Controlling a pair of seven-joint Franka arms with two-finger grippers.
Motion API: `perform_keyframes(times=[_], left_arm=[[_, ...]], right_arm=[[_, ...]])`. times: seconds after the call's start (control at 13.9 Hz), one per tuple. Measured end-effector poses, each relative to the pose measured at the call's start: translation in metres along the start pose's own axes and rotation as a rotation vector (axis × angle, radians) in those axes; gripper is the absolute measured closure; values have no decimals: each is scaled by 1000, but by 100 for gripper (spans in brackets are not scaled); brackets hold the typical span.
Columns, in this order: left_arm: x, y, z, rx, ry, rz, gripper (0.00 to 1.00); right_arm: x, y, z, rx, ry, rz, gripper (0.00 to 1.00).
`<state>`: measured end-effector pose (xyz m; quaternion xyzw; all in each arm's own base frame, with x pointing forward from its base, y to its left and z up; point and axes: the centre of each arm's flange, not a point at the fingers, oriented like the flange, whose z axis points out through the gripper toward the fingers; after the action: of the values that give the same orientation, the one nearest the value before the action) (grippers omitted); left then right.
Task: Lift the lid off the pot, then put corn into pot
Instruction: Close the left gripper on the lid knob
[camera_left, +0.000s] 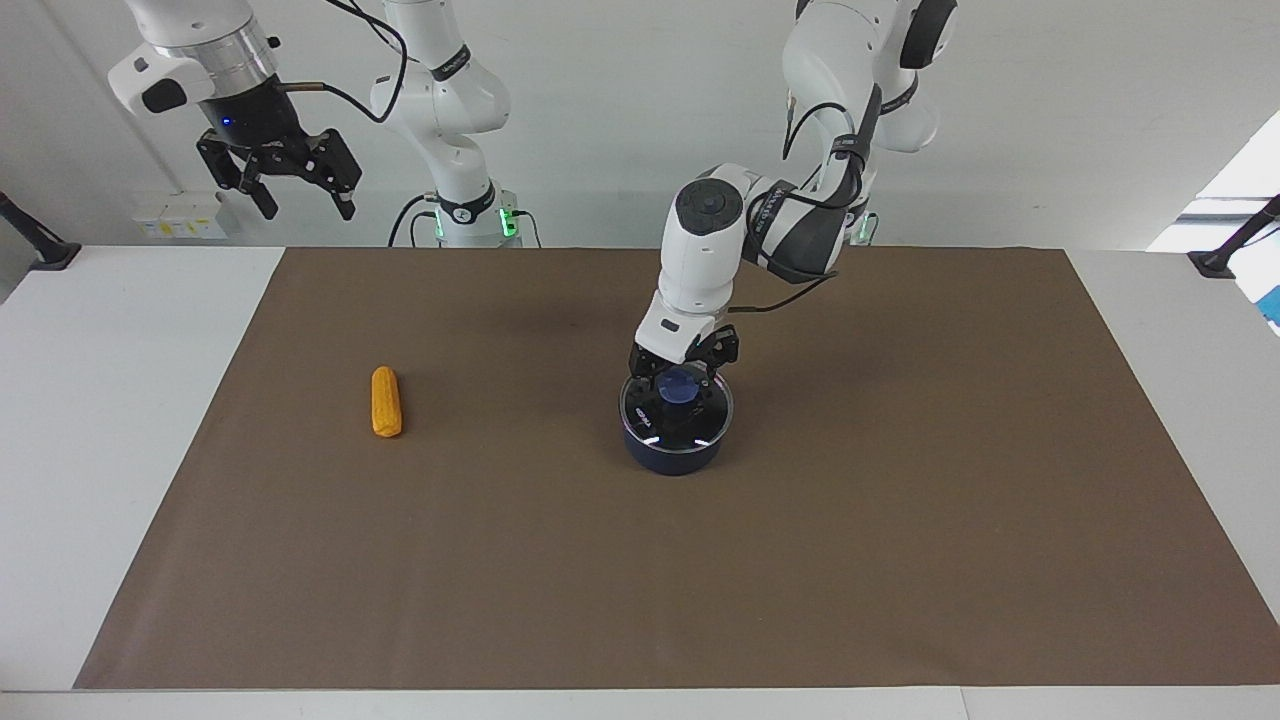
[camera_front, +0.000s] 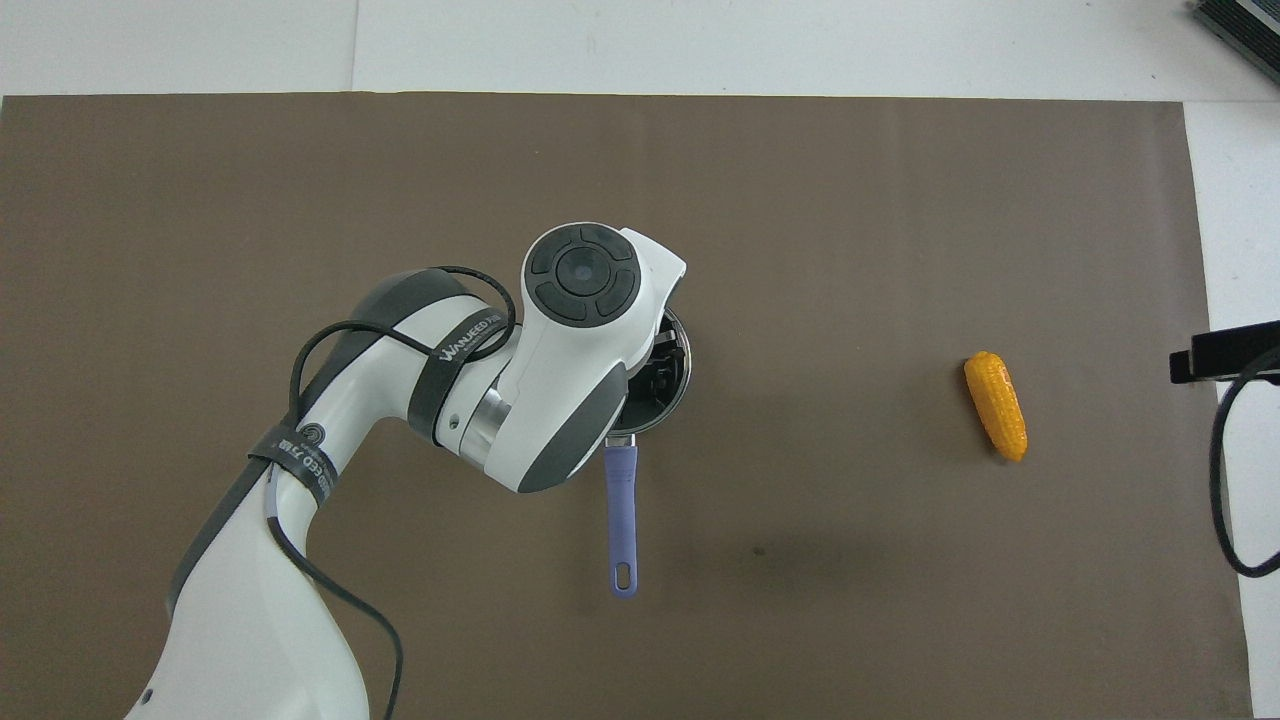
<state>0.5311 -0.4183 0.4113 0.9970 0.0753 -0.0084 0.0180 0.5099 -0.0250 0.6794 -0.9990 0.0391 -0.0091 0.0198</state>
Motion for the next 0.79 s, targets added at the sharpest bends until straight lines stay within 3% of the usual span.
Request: perform_keyframes(times=[0.79], left_arm=[[7, 0, 8, -10, 16, -8, 0]], right_arm=[[0, 0, 0, 0, 0, 0, 0]])
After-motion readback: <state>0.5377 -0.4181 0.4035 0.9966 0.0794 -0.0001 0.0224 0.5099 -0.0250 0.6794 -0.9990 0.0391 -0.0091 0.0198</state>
